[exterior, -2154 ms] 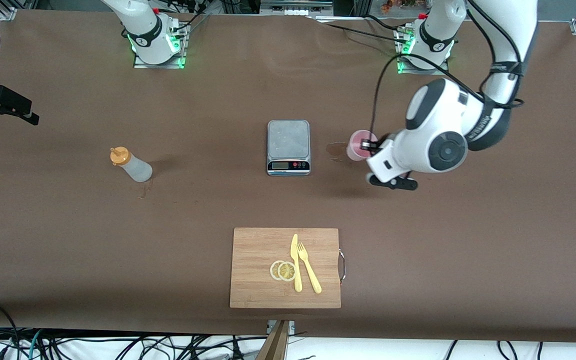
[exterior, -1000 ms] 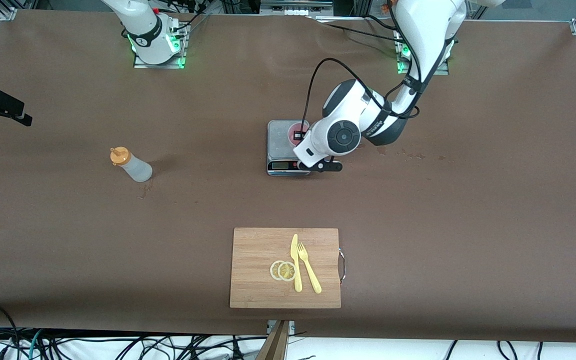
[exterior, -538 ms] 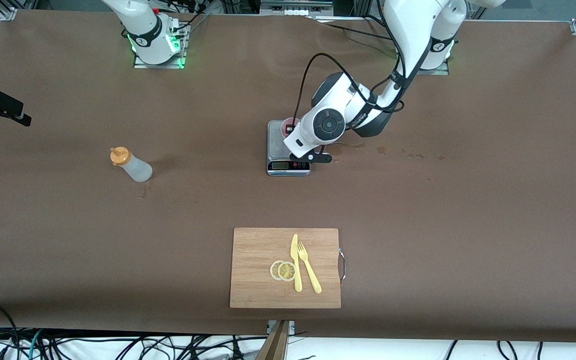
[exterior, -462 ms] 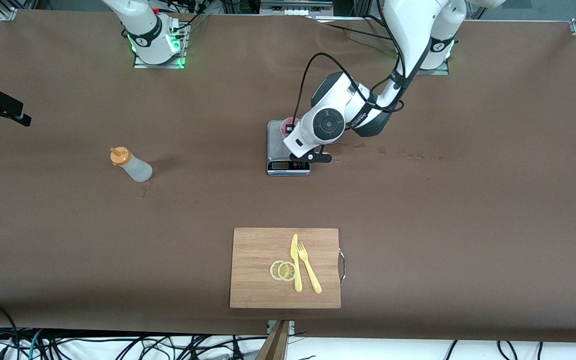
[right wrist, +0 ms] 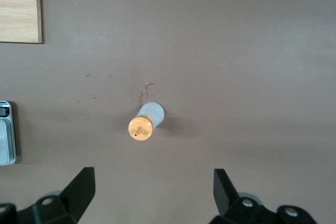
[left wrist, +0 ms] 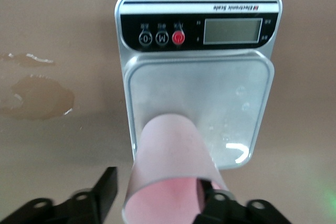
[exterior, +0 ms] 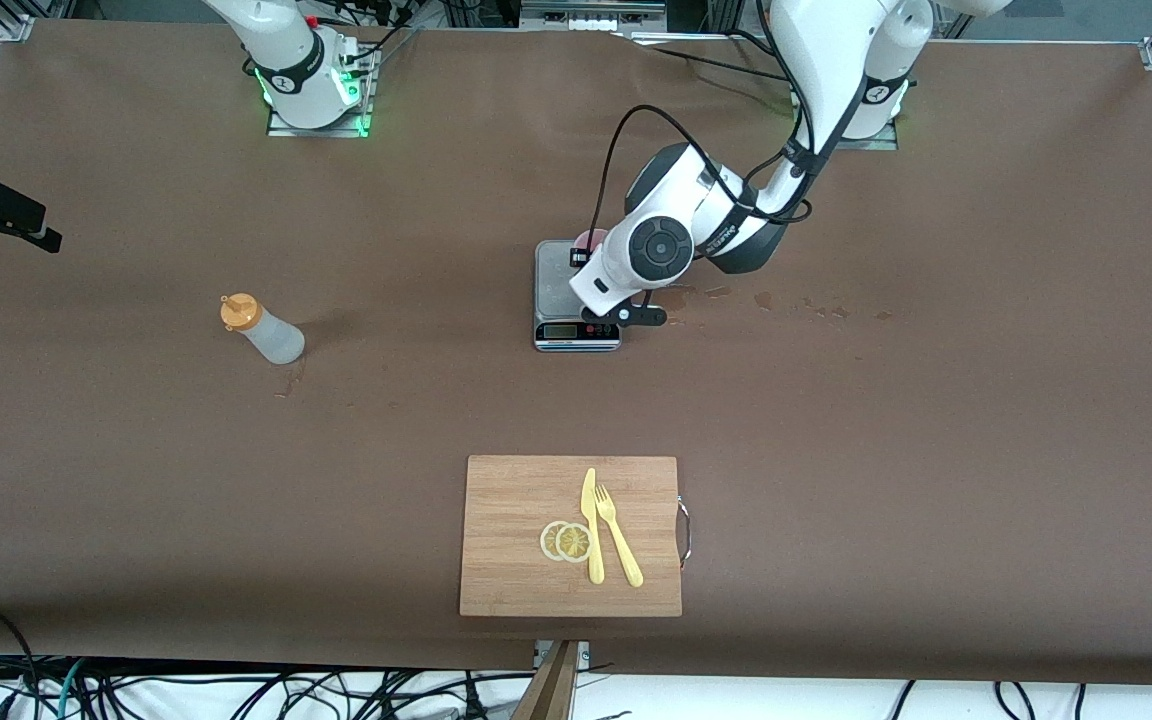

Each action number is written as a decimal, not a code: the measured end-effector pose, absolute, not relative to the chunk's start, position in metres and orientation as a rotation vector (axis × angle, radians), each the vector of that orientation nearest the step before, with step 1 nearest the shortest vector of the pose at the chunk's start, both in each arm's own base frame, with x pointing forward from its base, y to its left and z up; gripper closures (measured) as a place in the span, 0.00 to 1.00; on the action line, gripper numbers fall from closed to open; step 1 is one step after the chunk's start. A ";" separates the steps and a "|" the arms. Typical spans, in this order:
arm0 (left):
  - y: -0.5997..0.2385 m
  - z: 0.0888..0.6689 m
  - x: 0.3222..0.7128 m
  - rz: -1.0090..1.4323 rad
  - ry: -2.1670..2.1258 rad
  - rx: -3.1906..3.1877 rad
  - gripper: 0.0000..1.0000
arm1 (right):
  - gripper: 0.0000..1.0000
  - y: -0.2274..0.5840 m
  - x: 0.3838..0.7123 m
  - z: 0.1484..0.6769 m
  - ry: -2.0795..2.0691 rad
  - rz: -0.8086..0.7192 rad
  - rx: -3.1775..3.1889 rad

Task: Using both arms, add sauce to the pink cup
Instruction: 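Open the left gripper and withdraw it from the cup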

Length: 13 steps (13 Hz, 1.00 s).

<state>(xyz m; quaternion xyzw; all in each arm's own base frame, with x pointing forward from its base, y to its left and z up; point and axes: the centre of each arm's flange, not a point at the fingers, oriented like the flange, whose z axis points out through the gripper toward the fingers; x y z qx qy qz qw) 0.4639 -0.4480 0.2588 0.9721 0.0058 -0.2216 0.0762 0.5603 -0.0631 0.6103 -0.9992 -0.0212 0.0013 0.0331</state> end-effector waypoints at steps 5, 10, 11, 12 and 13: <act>-0.432 0.325 0.464 -0.723 -0.002 2.919 0.00 | 0.00 -0.063 0.560 0.610 -0.064 0.003 -3.075; -0.378 0.393 0.506 -0.653 0.037 2.975 0.00 | 0.00 -0.064 0.561 0.611 -0.063 -0.011 -3.076; -0.361 0.407 0.516 -0.633 0.029 3.019 0.00 | 0.00 -0.064 0.562 0.612 -0.063 -0.024 -3.077; -0.342 0.423 0.525 -0.618 0.004 3.056 0.00 | 0.00 -0.064 0.563 0.613 -0.062 -0.033 -3.078; -0.323 0.437 0.535 -0.595 -0.023 3.076 0.00 | 0.00 -0.064 0.563 0.613 -0.062 -0.037 -3.078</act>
